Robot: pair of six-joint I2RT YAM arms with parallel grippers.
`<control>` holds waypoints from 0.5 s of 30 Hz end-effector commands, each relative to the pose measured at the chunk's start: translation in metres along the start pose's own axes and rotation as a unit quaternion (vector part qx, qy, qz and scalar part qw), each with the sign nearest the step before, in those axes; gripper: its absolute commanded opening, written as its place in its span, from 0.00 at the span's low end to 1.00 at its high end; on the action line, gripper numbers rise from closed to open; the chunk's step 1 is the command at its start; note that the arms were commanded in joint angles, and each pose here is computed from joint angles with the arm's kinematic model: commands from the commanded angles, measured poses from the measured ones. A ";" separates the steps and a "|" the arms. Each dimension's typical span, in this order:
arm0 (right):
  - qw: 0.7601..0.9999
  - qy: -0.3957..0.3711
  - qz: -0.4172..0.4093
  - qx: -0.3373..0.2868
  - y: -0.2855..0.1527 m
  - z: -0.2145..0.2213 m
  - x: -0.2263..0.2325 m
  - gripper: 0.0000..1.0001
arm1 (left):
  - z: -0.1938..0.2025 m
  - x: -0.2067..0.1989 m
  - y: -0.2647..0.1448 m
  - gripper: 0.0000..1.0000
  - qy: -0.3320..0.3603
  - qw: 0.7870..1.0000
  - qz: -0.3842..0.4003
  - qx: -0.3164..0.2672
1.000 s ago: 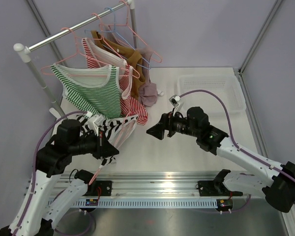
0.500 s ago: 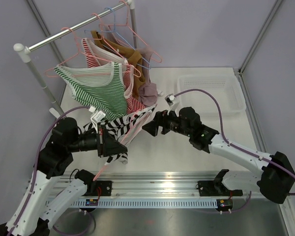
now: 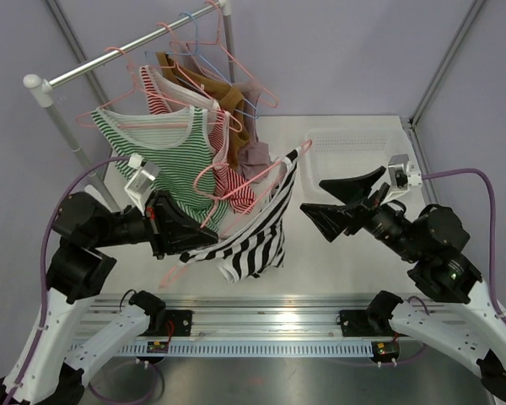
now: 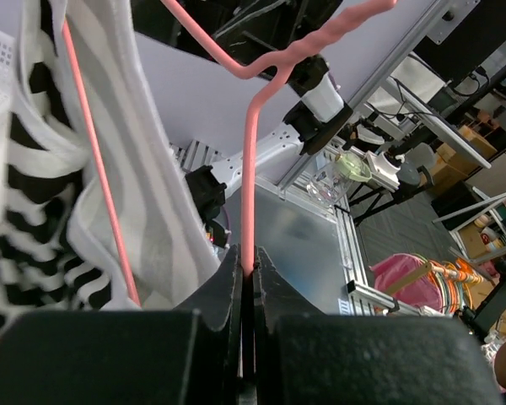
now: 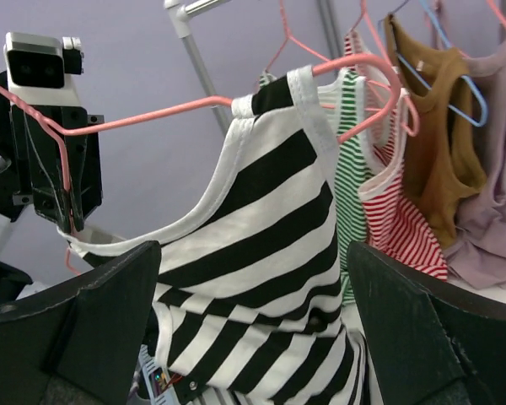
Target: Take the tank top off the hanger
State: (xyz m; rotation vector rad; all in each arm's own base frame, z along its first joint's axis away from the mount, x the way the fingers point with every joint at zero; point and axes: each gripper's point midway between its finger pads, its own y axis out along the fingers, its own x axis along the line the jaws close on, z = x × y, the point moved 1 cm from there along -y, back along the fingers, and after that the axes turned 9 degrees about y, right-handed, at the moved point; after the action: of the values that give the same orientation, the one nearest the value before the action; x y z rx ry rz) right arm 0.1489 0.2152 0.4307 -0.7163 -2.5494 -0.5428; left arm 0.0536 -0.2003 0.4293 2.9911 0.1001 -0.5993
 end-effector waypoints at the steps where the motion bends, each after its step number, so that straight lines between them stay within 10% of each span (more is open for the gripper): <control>1: 0.994 -0.016 0.094 0.043 -0.009 0.017 -0.033 0.99 | -0.008 0.017 0.014 0.00 0.004 1.000 0.006 0.000; 15: 0.956 -0.044 0.266 0.114 0.018 0.065 -0.116 0.95 | 0.082 0.112 0.034 0.00 -0.102 0.976 -0.161 0.108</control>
State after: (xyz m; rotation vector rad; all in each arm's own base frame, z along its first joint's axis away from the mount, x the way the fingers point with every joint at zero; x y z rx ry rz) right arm 0.2169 0.2154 0.3171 -1.2204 -2.2876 -0.0149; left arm 0.1241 -0.2373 0.2963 3.1199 0.5079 -1.1850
